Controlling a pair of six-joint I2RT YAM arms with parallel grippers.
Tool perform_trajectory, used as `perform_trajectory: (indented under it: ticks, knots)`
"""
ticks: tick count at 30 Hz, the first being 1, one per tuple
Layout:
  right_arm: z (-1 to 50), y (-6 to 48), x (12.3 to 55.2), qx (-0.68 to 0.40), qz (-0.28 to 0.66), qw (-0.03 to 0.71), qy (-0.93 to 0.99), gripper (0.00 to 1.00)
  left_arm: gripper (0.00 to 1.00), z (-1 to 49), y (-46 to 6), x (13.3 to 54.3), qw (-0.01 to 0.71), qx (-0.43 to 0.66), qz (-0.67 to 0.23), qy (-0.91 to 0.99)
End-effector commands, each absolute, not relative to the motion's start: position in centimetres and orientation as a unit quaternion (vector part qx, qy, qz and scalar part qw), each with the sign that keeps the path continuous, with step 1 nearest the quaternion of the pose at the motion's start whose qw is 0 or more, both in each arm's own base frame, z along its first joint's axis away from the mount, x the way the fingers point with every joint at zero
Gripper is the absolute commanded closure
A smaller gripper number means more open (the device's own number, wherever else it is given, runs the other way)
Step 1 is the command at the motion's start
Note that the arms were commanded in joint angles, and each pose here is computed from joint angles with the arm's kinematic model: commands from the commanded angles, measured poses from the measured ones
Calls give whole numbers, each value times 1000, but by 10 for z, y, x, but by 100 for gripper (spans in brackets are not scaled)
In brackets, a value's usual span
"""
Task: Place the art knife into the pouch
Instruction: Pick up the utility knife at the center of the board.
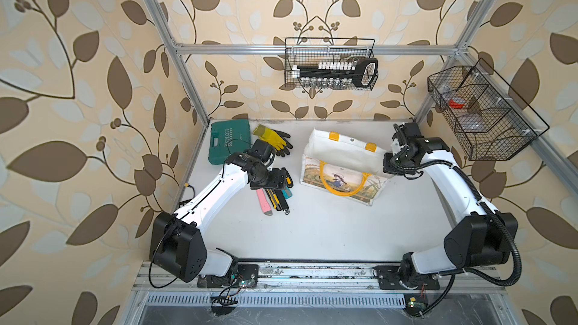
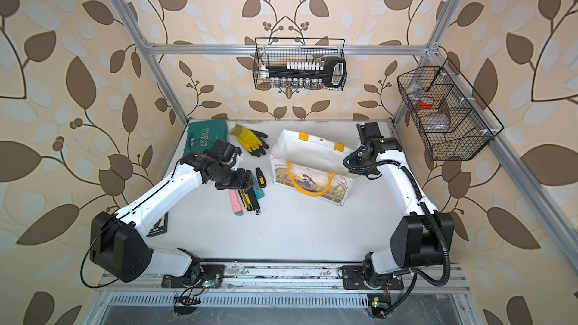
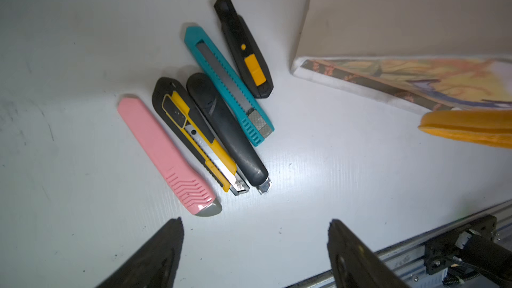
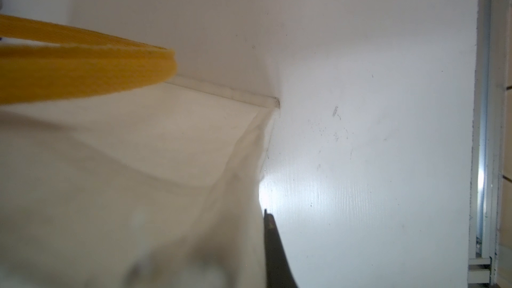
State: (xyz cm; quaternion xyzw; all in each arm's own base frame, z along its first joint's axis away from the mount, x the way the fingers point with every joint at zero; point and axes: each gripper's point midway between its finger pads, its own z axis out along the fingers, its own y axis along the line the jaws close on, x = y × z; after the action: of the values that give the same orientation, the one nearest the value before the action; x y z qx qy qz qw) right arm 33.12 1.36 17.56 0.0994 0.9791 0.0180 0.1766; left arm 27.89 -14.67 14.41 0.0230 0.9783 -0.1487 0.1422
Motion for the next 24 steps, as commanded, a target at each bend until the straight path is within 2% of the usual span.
perform_trajectory:
  ticks: [1,7,12,17,19,24]
  knots:
    - [170,20,322,94,30,168,981,100,17,149,-153,282,176,13,-156,972]
    - [169,25,319,89,34,169,981,100,22,99,-141,268,134,-7,-99,986]
    - [167,27,318,83,33,166,982,100,26,89,-118,272,154,-54,-56,985]
    - [168,28,318,79,34,168,982,100,37,78,-95,270,151,-97,-21,984]
    - [168,29,318,79,38,170,982,100,43,75,-89,271,155,-114,-17,981]
    - [165,31,320,73,41,165,983,100,47,66,-74,276,152,-153,-32,976]
